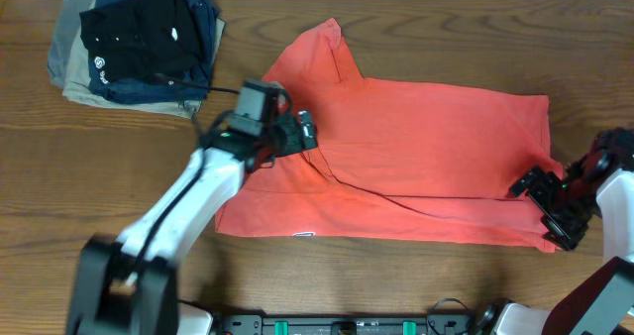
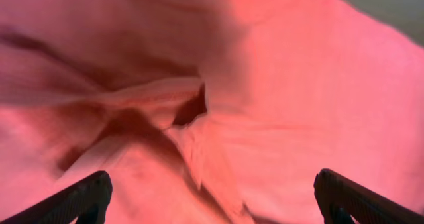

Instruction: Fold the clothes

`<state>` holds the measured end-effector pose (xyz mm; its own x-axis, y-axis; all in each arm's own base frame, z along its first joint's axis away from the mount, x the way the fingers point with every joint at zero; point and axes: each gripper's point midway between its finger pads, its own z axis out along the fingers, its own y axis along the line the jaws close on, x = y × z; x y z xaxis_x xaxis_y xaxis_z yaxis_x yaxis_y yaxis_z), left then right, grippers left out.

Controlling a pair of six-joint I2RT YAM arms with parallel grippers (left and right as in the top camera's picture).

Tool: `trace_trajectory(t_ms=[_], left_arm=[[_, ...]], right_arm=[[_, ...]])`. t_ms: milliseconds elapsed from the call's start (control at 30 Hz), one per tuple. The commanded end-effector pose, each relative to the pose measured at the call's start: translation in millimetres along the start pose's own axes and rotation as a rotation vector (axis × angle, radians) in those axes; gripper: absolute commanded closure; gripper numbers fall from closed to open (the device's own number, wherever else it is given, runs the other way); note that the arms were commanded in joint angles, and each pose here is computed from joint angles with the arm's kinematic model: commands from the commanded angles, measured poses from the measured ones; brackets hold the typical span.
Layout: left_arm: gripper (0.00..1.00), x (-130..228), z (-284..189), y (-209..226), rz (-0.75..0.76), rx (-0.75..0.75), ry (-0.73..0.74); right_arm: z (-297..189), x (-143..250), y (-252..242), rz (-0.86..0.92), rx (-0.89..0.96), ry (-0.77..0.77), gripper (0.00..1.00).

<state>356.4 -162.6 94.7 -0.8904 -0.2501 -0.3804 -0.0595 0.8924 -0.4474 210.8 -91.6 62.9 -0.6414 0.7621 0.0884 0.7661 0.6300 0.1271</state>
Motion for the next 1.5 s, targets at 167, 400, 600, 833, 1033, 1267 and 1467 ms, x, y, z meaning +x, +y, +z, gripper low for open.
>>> trace_trajectory(t_ms=[167,400,600,833,1033,1267,1467], left_arm=[[0.02,25.2,-55.1,27.5,-0.013,-0.130,0.077],[0.02,67.0,-33.5,58.2,-0.048,-0.224,0.237],[0.02,82.0,-15.1,72.1,-0.070,-0.273,0.319],[0.02,89.5,-6.6,79.0,-0.078,-0.296,0.358],[0.02,88.7,-6.2,78.6,-0.077,-0.295,0.355],[0.02,88.7,-6.3,78.6,-0.077,-0.295,0.355],[0.02,87.2,-5.4,78.0,-0.076,-0.291,0.348]], right_arm=[[-14.1,-20.5,-59.5,0.310,0.155,-0.084,0.01],[-5.1,-23.8,-66.2,0.349,0.130,-0.096,0.01],[-0.4,-38.1,-60.8,0.340,0.088,-0.152,0.09],[-1.5,-47.4,-58.2,0.336,0.070,-0.187,0.31],[8.6,-43.5,-59.7,0.337,0.069,-0.181,0.28],[25.9,-43.8,-59.9,0.333,0.048,-0.202,0.31],[25.2,-48.2,-57.4,0.330,0.032,-0.217,0.44]])
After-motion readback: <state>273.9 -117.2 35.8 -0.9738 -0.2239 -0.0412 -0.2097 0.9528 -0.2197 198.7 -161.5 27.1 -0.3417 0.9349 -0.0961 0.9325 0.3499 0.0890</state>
